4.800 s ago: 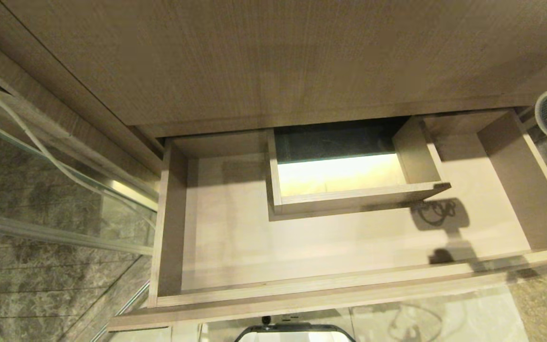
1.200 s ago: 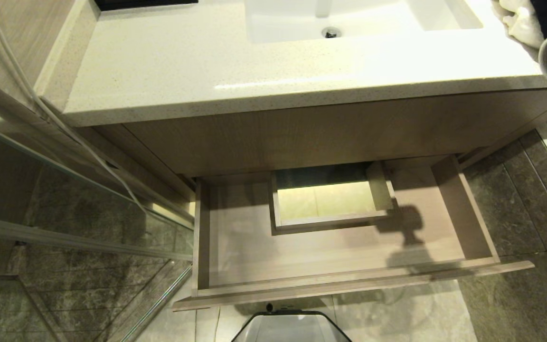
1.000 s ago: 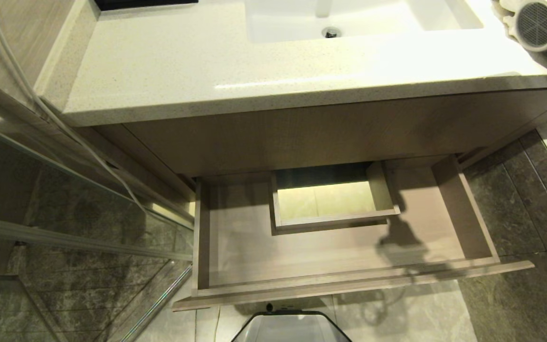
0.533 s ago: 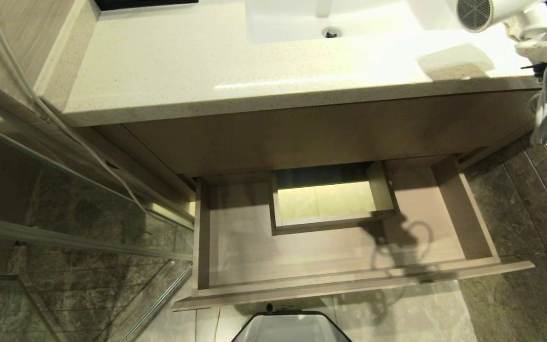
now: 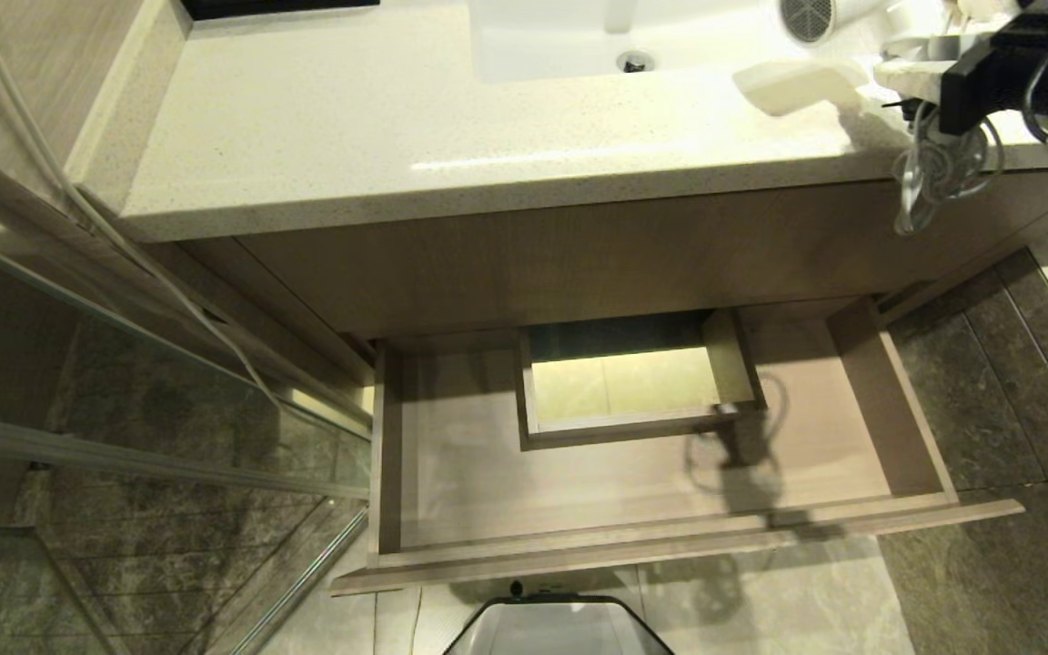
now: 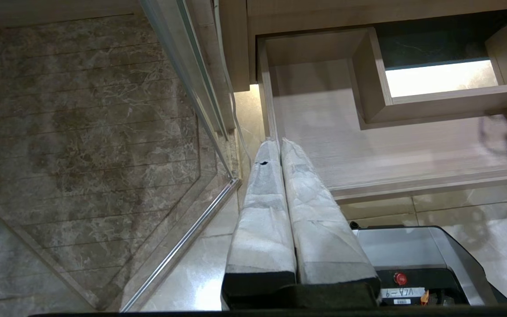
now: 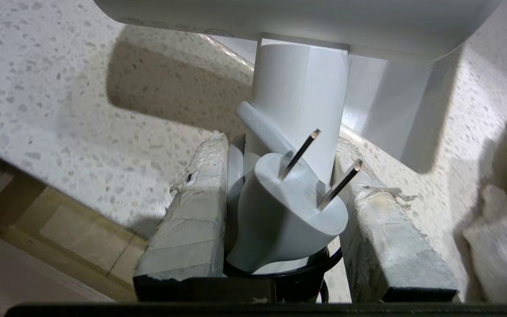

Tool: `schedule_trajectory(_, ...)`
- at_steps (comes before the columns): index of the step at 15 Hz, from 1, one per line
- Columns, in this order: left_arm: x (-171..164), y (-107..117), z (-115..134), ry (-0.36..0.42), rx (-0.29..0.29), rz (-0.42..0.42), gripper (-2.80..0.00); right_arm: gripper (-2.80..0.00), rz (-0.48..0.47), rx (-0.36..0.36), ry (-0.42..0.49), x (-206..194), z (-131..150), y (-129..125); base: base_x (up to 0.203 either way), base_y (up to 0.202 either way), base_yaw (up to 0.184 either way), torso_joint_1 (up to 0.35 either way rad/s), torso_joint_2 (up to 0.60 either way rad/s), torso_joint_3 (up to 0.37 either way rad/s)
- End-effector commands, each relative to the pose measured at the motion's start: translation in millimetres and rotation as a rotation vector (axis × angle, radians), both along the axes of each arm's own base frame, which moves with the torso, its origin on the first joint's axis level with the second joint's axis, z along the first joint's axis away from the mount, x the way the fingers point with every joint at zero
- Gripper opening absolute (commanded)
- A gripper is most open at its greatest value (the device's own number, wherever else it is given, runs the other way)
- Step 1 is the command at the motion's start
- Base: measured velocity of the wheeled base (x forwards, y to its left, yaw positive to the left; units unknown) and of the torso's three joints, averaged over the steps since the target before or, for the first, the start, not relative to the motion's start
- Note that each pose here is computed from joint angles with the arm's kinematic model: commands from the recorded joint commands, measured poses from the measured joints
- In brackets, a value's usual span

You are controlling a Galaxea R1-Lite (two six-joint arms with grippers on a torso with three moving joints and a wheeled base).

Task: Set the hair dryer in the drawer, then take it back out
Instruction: Place it on the countertop

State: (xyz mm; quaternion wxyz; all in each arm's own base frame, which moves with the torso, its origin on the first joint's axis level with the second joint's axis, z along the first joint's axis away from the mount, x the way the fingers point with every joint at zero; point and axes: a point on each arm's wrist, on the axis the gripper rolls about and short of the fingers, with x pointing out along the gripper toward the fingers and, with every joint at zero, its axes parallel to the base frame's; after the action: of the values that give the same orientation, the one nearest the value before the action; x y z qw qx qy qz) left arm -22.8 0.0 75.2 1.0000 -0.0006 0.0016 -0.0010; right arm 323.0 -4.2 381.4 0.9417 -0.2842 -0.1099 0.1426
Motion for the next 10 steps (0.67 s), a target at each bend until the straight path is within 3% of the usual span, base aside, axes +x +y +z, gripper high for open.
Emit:
schedule_trajectory(1, 0.1, 0.0, -0.5, 0.001, 0.000, 0.000, -2.80, -2.80, 0.029, -0.015, 0.016, 28.4, -12.4, 5.9, 0.000, 0.000, 0.000, 0.000, 0.00, 0.000)
schedule_trajectory(10, 0.1, 0.0, -0.5, 0.001, 0.000, 0.000, -2.80, -2.80, 0.066, -0.030, 0.042, 53.7, -27.9, 16.6, 0.000, 0.000, 0.000, 0.000, 0.00, 0.000)
